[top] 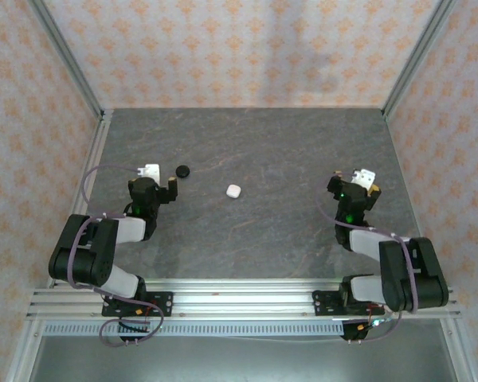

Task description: Insert wireless bluetooth earbuds into charging case

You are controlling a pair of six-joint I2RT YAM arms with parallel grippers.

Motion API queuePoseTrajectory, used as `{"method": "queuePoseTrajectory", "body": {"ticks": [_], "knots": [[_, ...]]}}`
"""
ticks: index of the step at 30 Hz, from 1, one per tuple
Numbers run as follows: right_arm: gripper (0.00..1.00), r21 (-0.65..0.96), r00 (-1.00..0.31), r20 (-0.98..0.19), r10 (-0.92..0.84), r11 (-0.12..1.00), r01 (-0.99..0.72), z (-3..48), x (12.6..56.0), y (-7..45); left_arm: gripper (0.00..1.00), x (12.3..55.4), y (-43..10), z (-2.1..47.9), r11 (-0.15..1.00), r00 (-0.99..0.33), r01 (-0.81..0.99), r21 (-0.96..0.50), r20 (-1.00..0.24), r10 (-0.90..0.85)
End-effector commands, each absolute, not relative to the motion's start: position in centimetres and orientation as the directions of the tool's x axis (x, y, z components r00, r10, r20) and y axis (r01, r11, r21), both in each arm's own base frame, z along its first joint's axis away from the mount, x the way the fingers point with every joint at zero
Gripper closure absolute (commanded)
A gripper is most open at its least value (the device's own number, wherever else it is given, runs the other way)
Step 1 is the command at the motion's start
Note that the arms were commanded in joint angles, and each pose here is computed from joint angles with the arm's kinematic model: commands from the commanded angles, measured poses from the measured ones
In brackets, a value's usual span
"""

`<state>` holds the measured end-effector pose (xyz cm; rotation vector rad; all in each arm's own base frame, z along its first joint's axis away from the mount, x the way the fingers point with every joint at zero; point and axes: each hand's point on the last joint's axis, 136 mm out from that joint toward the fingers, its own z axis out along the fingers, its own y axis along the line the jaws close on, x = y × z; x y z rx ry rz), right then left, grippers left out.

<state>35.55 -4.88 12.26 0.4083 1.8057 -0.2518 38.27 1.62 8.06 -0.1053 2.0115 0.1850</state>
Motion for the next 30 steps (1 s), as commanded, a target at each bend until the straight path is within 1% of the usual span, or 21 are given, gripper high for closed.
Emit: {"method": "queuePoseTrajectory", "body": {"ticks": [1, 6, 9, 11, 30], "knots": [[0.0, 0.083, -0.182, -0.971, 0.154, 0.933, 0.351, 12.2, 36.4, -4.0, 0.0, 39.2, 1.9, 9.4, 0.984, -0.39, -0.171, 0.057, -0.921, -0.015], [0.01, 0.065, -0.197, -0.97, 0.144, 0.93, 0.362, 10.2, 37.7, -4.1, 0.0, 39.3, 1.9, 9.4, 0.983, -0.39, -0.172, 0.057, -0.921, -0.015], [0.0, 0.031, -0.291, -0.943, 0.159, 0.916, 0.399, 9.5, 38.5, -4.5, 0.0, 39.2, 2.2, 9.4, 0.981, -0.391, -0.187, 0.058, -0.92, -0.02], [0.0, 0.046, -0.251, -0.954, 0.162, 0.91, 0.411, 9.8, 38.5, -4.9, 0.0, 39.2, 2.4, 9.4, 0.978, -0.393, -0.2, 0.059, -0.919, -0.025], [0.01, 0.038, -0.27, -0.949, 0.161, 0.912, 0.409, 9.6, 38.6, -4.8, 0.0, 39.3, 2.4, 9.5, 0.978, -0.391, -0.2, 0.057, -0.92, -0.026]]}}
